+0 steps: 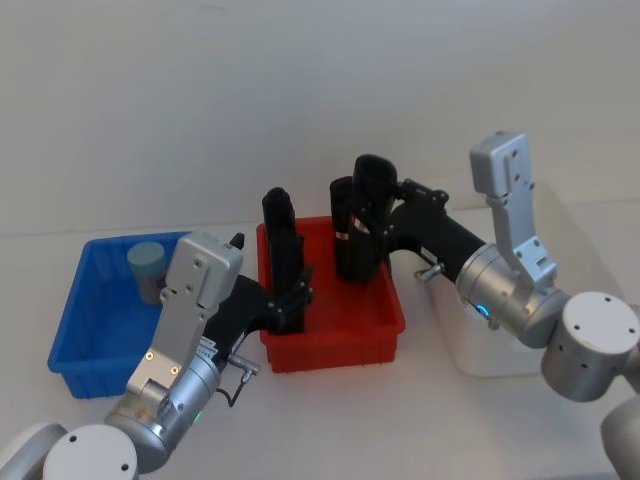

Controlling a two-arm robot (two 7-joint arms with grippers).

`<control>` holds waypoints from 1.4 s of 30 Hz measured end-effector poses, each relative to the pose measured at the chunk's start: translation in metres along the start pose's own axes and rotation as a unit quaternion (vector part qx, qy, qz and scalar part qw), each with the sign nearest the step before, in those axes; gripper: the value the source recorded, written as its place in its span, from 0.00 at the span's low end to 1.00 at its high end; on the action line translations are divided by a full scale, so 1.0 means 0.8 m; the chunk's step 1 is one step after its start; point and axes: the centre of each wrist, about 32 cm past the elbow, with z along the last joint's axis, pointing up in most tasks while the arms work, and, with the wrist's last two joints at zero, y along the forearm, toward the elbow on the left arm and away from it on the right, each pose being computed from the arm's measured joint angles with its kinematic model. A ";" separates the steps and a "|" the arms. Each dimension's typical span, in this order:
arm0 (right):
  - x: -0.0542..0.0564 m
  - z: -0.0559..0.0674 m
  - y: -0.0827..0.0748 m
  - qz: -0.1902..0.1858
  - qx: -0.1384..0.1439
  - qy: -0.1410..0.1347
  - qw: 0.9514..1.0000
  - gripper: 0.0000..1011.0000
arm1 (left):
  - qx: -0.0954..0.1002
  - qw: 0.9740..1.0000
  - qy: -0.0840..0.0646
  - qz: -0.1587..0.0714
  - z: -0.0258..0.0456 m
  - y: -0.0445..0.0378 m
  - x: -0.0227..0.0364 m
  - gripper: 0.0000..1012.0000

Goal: Pick the cotton swabs from the blue box and place them into the white box.

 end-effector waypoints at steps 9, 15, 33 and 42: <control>-0.001 0.026 -0.023 -0.048 0.014 -0.011 0.999 0.35 | 0.000 1.000 0.000 0.000 0.0000 0.000 0.0000 0.99; 0.002 0.039 -0.041 -0.085 0.010 -0.016 0.996 0.35 | 0.000 1.000 0.000 0.000 0.0000 0.000 0.0000 0.99; 0.011 0.048 -0.095 -0.153 -0.046 -0.008 0.987 0.35 | 0.000 1.000 0.000 0.000 0.0000 0.000 0.0000 0.99; 0.011 0.044 -0.110 -0.157 -0.068 -0.007 0.985 0.36 | 0.000 1.000 0.000 0.000 0.0000 0.000 0.0000 0.99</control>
